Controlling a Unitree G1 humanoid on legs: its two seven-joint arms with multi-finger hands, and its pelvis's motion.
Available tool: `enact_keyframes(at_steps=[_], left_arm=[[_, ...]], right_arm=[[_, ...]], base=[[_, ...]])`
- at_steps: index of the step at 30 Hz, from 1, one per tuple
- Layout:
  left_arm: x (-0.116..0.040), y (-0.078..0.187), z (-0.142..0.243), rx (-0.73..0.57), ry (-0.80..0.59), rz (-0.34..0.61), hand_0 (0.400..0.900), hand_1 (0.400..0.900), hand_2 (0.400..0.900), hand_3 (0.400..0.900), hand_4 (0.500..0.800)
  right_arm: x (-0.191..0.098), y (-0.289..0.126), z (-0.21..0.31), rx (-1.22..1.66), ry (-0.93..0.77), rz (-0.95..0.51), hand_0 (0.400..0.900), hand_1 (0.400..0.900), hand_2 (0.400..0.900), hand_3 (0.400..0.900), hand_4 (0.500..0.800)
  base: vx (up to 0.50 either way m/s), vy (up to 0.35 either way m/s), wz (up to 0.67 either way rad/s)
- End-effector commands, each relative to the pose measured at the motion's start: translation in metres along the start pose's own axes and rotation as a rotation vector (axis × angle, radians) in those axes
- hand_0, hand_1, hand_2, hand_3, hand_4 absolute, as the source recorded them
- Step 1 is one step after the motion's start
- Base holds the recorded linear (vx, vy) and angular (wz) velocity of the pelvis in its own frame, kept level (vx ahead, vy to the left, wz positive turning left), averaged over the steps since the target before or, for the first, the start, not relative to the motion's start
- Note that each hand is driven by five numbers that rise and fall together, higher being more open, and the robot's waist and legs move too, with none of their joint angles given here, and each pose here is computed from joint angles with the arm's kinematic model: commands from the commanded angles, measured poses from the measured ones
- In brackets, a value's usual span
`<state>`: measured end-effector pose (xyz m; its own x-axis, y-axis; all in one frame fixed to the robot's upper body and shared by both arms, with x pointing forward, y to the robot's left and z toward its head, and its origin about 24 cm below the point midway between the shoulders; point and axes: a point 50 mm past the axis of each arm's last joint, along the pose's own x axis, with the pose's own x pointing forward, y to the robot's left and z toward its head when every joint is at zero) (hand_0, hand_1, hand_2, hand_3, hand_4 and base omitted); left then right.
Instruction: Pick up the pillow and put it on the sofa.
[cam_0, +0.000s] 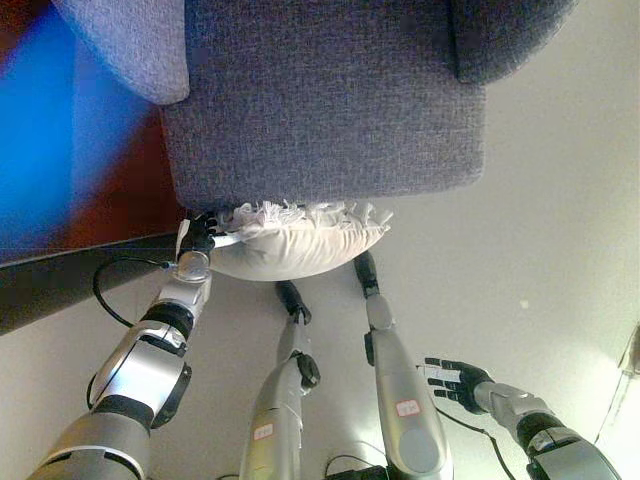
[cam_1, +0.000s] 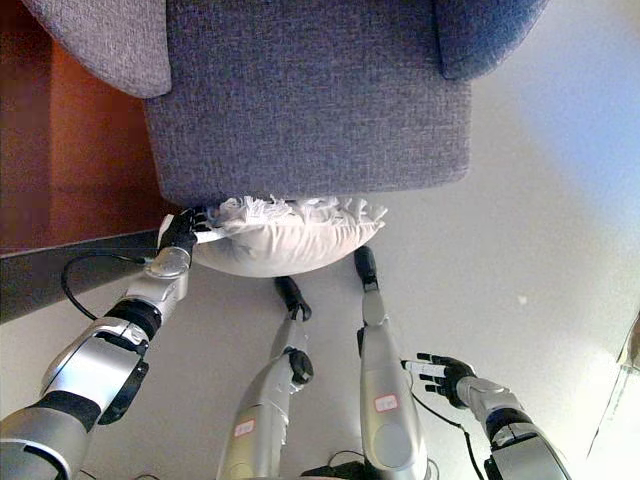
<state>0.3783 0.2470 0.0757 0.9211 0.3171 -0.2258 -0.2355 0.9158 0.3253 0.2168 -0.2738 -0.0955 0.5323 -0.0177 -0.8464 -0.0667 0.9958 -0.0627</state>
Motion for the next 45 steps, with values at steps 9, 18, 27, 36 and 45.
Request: enact_keyframes(at_steps=[9, 18, 27, 36, 45], left_arm=[[0.0, -0.015, 0.062, -0.173, -0.212, -0.034, 0.9, 0.9, 0.9, 0.9, 0.8], [-0.001, -0.017, 0.072, -0.206, -0.22, -0.068, 0.4, 0.4, 0.4, 0.4, 0.5], [0.001, -0.01, 0.068, -0.218, -0.2, -0.057, 0.4, 0.4, 0.4, 0.4, 0.5], [0.001, -0.007, 0.058, -0.191, -0.165, -0.054, 0.4, 0.4, 0.4, 0.4, 0.5], [-0.001, -0.012, 0.023, -0.099, -0.092, -0.094, 0.4, 0.4, 0.4, 0.4, 0.5]], right_arm=[[0.0, 0.0, -0.006, 0.023, 0.033, -0.03, 0.9, 0.9, 0.9, 0.9, 0.8], [0.0, 0.001, -0.004, 0.04, 0.018, -0.042, 0.9, 0.9, 0.9, 0.9, 0.8], [0.0, 0.0, -0.005, 0.038, 0.016, -0.041, 0.9, 0.9, 0.9, 0.9, 0.8], [0.0, 0.001, -0.01, 0.049, 0.017, -0.048, 0.9, 0.9, 0.9, 0.9, 0.8], [0.003, 0.008, -0.011, 0.083, 0.022, -0.04, 0.9, 0.9, 0.9, 0.9, 0.8]], base=[[-0.032, -0.032, 0.08], [-0.026, -0.038, 0.03], [0.0, 0.0, 0.0], [-0.011, -0.006, 0.01], [-0.019, -0.029, 0.04]])
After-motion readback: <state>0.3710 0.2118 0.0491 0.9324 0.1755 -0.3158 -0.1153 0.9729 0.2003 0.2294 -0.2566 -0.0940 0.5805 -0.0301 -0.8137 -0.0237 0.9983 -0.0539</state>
